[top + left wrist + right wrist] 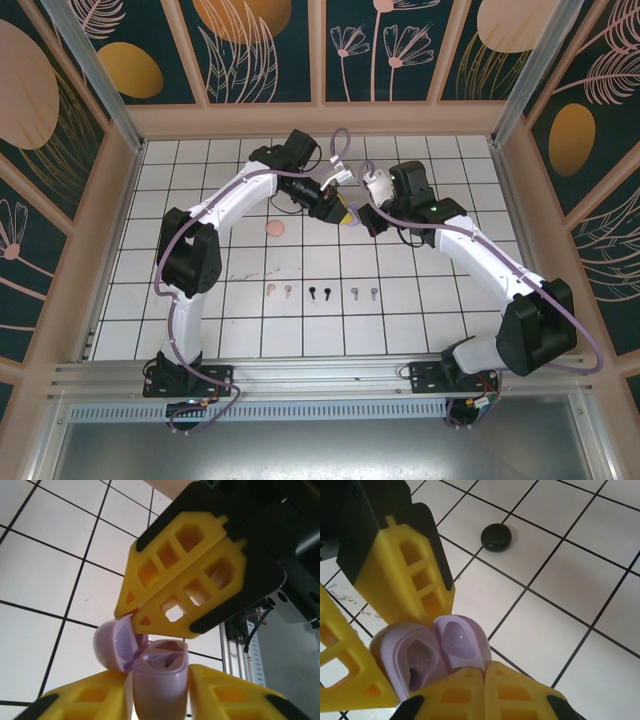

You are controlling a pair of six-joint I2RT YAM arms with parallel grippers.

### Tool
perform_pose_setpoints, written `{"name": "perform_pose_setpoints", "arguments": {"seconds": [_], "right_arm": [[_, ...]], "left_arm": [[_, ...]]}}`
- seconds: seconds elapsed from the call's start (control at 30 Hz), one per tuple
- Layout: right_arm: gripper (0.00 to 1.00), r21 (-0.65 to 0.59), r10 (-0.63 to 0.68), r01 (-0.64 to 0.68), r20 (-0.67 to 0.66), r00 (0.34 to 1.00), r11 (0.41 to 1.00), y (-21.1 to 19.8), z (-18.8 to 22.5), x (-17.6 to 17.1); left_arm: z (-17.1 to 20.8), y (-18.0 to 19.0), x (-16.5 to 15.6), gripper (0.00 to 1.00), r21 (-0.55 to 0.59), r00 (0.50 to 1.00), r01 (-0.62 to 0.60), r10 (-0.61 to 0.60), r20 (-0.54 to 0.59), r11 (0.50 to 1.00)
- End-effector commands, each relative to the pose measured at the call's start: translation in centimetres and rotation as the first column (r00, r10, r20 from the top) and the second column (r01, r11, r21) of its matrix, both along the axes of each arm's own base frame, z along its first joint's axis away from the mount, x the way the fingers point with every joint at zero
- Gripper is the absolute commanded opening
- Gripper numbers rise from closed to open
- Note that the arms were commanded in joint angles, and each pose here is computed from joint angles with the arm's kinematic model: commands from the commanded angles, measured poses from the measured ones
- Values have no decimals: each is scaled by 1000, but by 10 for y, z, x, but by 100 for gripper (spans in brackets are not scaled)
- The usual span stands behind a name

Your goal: Insert the wireless bluetooth earbuds into the charging case

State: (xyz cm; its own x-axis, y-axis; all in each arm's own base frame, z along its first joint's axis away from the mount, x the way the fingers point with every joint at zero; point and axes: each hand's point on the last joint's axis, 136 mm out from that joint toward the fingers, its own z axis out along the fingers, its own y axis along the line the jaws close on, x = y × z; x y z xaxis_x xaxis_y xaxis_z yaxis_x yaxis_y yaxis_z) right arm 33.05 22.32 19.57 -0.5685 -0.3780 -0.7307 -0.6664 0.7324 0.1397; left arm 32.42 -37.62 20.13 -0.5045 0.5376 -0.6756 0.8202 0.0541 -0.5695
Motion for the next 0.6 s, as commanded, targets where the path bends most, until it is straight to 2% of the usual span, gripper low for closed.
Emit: {"name": "perform_pose_setpoints", "arguments": {"seconds": [0.0, 0.13, 0.17, 0.23, 0.3, 0.43, 0.57], "right_arm": [[0, 56, 29, -33, 67, 997, 998, 11, 28, 3], [0, 66, 9, -14, 75, 997, 998, 9, 32, 4], [6, 70, -3, -3, 76, 997, 998, 8, 34, 5], [23, 90, -28, 20, 81, 996, 996, 5, 42, 4], [37, 107, -51, 42, 79, 996, 993, 0, 50, 0], [46, 166, -99, 88, 57, 993, 982, -12, 65, -20], [52, 256, -162, 160, -11, 987, 953, -24, 64, -51]], "left_arm": [[-3, -11, -14, 22, -42, 998, 60, -61, -26, 997], [-2, -12, -15, 8, -64, 998, 58, -60, -27, 996], [-1, -12, -14, 5, -69, 998, 51, -53, -24, 996], [2, -13, -12, 0, -83, 999, 35, -35, -1, 996], [6, -12, -7, 0, -94, 999, -2, 4, 32, 996], [24, -3, 11, 0, -166, 988, -110, 126, 89, 980], [49, 17, 25, 0, -250, 948, -235, 278, 153, 939]]}}
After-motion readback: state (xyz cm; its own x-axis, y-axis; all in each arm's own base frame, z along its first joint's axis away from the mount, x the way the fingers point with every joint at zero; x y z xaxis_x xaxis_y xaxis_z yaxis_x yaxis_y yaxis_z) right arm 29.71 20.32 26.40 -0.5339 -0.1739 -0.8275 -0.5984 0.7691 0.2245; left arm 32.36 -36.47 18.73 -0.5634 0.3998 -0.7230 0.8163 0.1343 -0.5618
